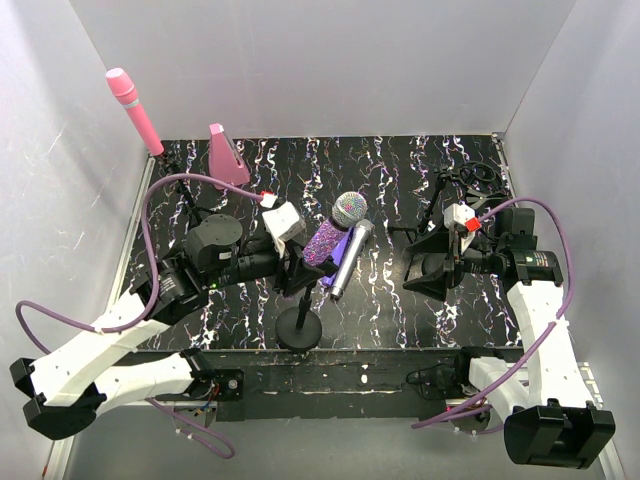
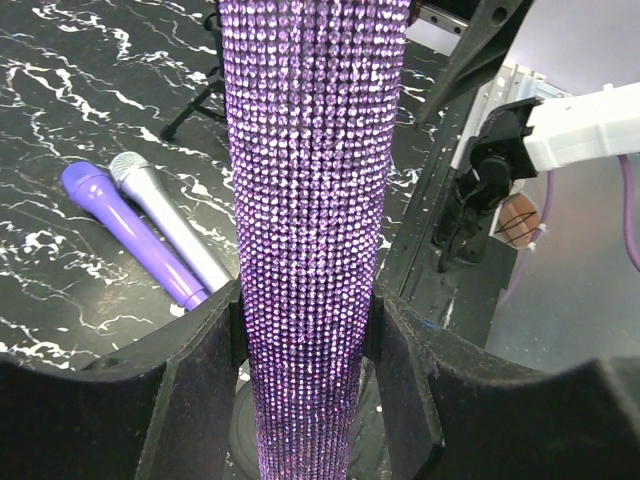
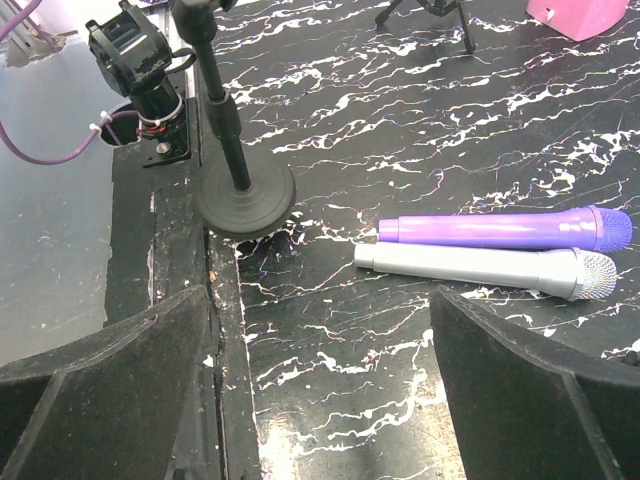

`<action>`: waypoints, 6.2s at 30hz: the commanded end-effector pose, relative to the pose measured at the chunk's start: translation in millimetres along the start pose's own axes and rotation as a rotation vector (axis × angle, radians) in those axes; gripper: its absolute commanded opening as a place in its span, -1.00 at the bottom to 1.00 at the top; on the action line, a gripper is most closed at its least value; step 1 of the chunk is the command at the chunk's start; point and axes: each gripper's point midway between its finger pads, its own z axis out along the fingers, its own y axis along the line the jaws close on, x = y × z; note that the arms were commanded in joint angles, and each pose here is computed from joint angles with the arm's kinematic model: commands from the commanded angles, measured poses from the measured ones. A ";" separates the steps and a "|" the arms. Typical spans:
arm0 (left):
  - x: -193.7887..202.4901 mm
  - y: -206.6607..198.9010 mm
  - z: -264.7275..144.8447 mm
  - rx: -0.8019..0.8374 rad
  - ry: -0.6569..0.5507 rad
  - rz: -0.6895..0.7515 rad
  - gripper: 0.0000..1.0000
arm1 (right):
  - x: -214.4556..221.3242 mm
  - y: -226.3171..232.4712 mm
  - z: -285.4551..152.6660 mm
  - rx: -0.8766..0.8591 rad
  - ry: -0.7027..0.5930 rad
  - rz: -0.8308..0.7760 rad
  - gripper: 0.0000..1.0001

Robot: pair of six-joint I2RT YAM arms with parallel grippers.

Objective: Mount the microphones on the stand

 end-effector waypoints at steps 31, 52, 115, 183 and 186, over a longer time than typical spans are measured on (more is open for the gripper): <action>-88.9 136.3 -2.4 -0.410 -0.229 0.013 -0.90 | 0.2 -5.4 -0.6 0.002 -0.015 0.001 0.97; -75.5 213.9 -34.1 -0.591 -0.248 -0.024 -0.89 | 2.1 -7.0 -0.1 0.000 -0.016 0.012 0.97; 2.0 288.2 -85.2 -0.853 -0.291 0.025 -0.35 | 5.7 -7.8 0.6 -0.002 -0.020 0.025 0.97; 46.3 176.2 -167.4 -1.004 -0.172 -0.355 0.96 | 34.9 31.0 -15.1 0.021 0.156 0.047 0.97; 43.1 168.7 -165.6 -0.971 -0.179 -0.356 0.96 | 36.9 33.5 -16.4 0.031 0.166 0.047 0.97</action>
